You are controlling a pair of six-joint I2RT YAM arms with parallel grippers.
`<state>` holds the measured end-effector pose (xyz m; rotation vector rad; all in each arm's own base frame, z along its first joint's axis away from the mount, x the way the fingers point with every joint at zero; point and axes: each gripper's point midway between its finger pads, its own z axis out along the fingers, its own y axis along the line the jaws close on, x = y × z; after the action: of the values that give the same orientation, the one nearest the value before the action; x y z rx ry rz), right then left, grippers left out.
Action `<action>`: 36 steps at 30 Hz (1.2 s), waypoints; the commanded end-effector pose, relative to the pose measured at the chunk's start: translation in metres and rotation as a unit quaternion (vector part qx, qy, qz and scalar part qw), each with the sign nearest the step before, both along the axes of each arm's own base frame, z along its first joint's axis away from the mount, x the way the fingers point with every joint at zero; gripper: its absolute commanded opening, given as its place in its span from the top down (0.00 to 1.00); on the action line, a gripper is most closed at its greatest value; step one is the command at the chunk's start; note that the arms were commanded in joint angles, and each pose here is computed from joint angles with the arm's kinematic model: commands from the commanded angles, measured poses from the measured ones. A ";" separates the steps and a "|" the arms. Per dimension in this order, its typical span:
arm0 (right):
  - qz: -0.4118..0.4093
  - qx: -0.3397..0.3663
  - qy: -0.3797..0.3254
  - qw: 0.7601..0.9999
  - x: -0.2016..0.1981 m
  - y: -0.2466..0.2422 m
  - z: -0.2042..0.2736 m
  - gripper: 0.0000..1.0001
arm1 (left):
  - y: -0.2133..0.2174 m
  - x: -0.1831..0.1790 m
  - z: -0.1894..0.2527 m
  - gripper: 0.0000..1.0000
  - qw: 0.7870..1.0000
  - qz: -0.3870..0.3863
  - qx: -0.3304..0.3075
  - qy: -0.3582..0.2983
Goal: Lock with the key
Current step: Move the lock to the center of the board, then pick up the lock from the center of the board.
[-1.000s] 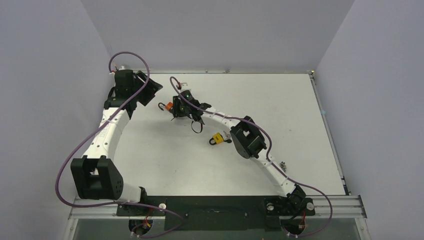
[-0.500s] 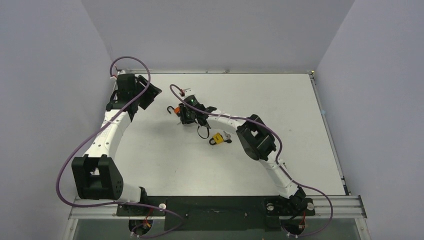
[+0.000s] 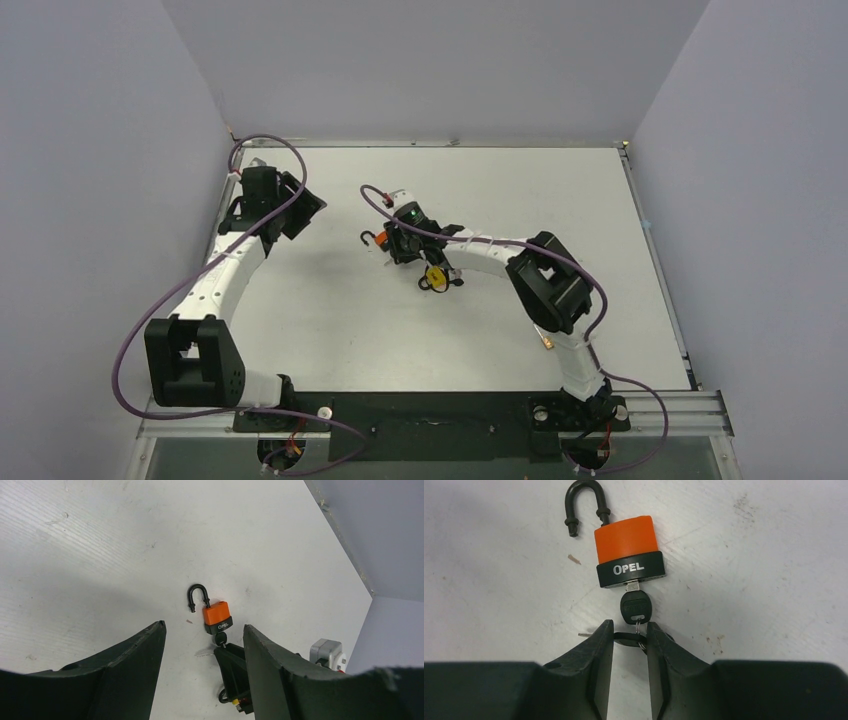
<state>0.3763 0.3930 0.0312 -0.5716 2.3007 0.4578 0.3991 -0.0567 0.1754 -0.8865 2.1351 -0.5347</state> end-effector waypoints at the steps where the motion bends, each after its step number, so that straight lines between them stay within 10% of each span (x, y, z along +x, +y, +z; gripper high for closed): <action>1: 0.033 0.059 -0.069 0.995 0.008 0.006 0.070 0.71 | 0.001 -0.001 0.022 0.44 0.999 -0.002 0.009 -0.042; 13: 0.058 0.022 -0.086 0.994 0.036 0.025 0.073 0.43 | 0.000 -0.007 0.031 0.44 0.999 -0.020 0.018 -0.047; 36: 0.077 -0.051 -0.052 0.994 0.036 0.038 0.013 0.40 | 0.004 -0.010 0.044 0.44 0.998 -0.029 0.007 -0.057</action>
<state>0.4068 0.4204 0.0309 -0.8004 2.2527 0.4095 0.3852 -0.0523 0.1909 -0.8204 2.1224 -0.5528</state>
